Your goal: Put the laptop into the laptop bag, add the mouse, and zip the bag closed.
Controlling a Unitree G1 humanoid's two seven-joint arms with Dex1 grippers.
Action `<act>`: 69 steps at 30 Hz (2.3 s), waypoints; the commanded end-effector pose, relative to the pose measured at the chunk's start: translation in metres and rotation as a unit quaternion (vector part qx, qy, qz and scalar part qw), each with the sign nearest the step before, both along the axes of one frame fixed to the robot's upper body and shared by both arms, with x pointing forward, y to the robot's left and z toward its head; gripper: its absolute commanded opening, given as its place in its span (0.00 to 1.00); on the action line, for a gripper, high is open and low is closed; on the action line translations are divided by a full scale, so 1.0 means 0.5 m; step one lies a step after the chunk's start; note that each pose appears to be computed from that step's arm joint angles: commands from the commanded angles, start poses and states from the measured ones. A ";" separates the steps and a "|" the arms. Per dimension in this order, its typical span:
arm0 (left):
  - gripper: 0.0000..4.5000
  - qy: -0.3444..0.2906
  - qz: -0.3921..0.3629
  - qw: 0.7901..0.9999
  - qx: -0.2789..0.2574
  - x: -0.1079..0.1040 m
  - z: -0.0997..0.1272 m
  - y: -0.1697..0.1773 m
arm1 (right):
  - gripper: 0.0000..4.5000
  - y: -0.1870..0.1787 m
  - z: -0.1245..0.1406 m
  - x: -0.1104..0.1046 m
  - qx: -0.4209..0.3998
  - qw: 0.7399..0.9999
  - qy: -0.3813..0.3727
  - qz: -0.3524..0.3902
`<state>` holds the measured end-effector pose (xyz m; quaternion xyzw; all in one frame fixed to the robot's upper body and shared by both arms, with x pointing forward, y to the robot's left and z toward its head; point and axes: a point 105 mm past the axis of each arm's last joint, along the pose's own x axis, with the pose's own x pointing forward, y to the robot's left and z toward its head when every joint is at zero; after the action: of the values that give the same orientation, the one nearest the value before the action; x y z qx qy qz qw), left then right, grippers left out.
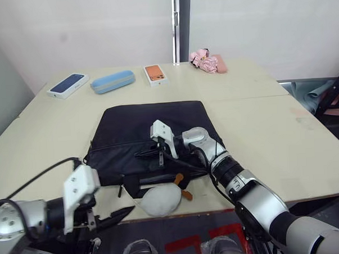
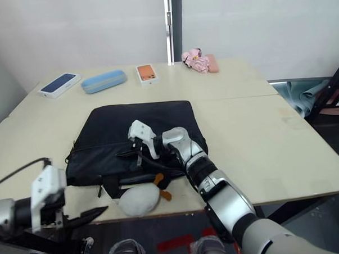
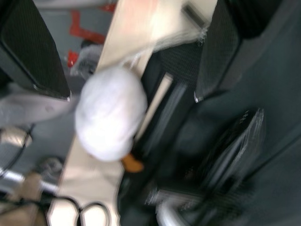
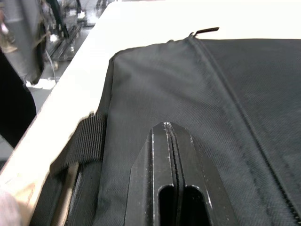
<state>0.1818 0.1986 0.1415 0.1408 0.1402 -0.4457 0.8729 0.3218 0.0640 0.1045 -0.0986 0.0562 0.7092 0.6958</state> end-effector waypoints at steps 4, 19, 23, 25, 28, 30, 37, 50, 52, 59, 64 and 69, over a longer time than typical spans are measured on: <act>0.98 0.006 0.072 0.997 0.013 0.004 0.061 0.071 | 0.00 -0.044 0.079 0.002 0.054 0.998 0.035 -0.019; 0.24 -0.069 0.007 0.996 -0.047 0.176 0.112 0.010 | 0.73 -0.299 0.213 -0.085 -0.015 0.999 -0.025 -0.039; 0.00 -0.069 -0.050 0.995 -0.047 0.230 0.077 -0.061 | 0.99 -0.312 0.213 -0.124 -0.037 0.999 -0.018 -0.034; 0.00 -0.068 -0.069 0.994 -0.049 0.256 0.061 -0.086 | 0.99 -0.312 0.200 -0.145 -0.062 0.998 -0.018 -0.018; 0.00 -0.067 -0.100 0.991 -0.053 0.302 0.040 -0.129 | 0.99 -0.300 0.160 -0.156 -0.107 0.994 -0.034 0.003; 0.00 -0.066 -0.113 0.990 -0.054 0.324 0.031 -0.149 | 0.99 -0.290 0.141 -0.162 -0.121 0.992 -0.039 0.022; 0.00 -0.023 -0.141 0.990 -0.011 0.354 -0.045 -0.173 | 0.99 -0.248 0.102 -0.167 -0.135 0.987 -0.046 0.078; 0.00 0.020 -0.121 0.992 0.026 0.348 -0.133 -0.155 | 0.99 -0.168 0.045 -0.159 -0.145 0.976 -0.046 0.158; 0.00 0.014 -0.123 0.992 0.036 0.348 -0.136 -0.155 | 0.99 -0.161 0.035 -0.155 -0.155 0.972 -0.051 0.169; 0.00 0.013 -0.118 0.992 0.032 0.345 -0.139 -0.153 | 0.99 -0.142 0.003 -0.138 -0.176 0.964 -0.062 0.187; 0.00 0.011 -0.116 0.993 0.033 0.342 -0.138 -0.146 | 0.83 -0.142 -0.013 -0.140 -0.176 0.963 -0.055 0.195; 0.00 0.012 -0.115 0.993 0.035 0.341 -0.140 -0.145 | 0.45 -0.155 -0.025 -0.143 -0.186 0.961 -0.050 0.199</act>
<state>0.3601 0.1126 0.1098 0.1751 0.0708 -0.5506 0.8131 0.2521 -0.0121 0.0894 -0.2672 0.1401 0.8002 0.5183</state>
